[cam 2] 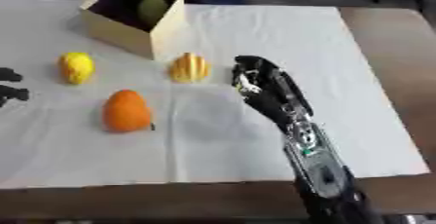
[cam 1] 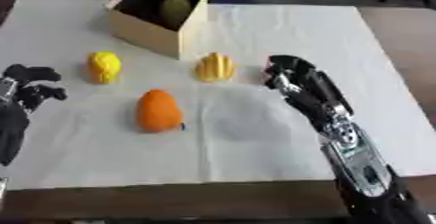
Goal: Pick up objects on the table and place them in the box.
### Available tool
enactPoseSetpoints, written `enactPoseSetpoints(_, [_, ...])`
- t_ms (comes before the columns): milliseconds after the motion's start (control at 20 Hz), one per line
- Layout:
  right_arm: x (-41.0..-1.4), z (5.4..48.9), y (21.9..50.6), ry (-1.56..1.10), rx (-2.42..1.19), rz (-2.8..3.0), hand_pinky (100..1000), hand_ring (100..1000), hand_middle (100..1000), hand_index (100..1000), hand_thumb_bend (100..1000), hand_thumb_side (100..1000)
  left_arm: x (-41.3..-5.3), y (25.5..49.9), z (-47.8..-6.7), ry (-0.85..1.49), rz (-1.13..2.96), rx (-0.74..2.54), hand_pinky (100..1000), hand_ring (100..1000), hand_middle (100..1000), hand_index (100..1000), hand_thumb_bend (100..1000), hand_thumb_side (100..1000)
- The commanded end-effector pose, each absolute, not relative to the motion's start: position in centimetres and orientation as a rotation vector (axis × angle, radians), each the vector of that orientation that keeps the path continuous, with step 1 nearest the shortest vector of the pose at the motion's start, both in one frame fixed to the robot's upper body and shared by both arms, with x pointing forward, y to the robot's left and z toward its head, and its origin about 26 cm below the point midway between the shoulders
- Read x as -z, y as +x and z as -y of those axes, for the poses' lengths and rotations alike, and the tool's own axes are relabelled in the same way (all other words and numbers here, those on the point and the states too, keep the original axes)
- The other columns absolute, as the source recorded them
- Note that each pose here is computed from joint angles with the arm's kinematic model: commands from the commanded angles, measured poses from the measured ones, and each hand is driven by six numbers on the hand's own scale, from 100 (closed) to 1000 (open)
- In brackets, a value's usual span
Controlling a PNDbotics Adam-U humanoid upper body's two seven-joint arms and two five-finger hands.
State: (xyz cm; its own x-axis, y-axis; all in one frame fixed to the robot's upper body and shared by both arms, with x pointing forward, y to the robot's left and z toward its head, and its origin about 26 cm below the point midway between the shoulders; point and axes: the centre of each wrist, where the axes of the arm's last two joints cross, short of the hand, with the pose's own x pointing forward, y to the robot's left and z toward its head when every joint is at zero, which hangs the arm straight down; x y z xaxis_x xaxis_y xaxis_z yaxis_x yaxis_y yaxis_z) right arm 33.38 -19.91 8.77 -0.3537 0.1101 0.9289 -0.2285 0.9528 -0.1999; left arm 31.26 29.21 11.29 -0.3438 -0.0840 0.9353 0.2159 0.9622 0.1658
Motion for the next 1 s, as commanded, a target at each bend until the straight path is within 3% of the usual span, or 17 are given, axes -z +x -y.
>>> enactPoseSetpoints(50, [-9.5, 20.1, 33.4, 0.078, -0.362, 1.928, 675, 601, 628, 780, 100, 450, -12.3, 31.2, -29.4, -0.084, 1.929, 0.323, 794, 548, 632, 713, 100, 826])
enactPoseSetpoints(550, [-9.5, 20.2, 33.4, 0.081, -0.363, 1.929, 675, 602, 629, 780, 100, 448, -12.7, 31.3, -29.7, -0.069, 1.939, 0.337, 795, 549, 634, 714, 100, 838])
enactPoseSetpoints(1000, [-9.4, 20.3, 33.4, 0.078, -0.375, 1.925, 675, 602, 629, 780, 100, 447, -18.1, 32.3, -32.4, 0.207, 2.01, 0.624, 793, 577, 678, 738, 100, 631])
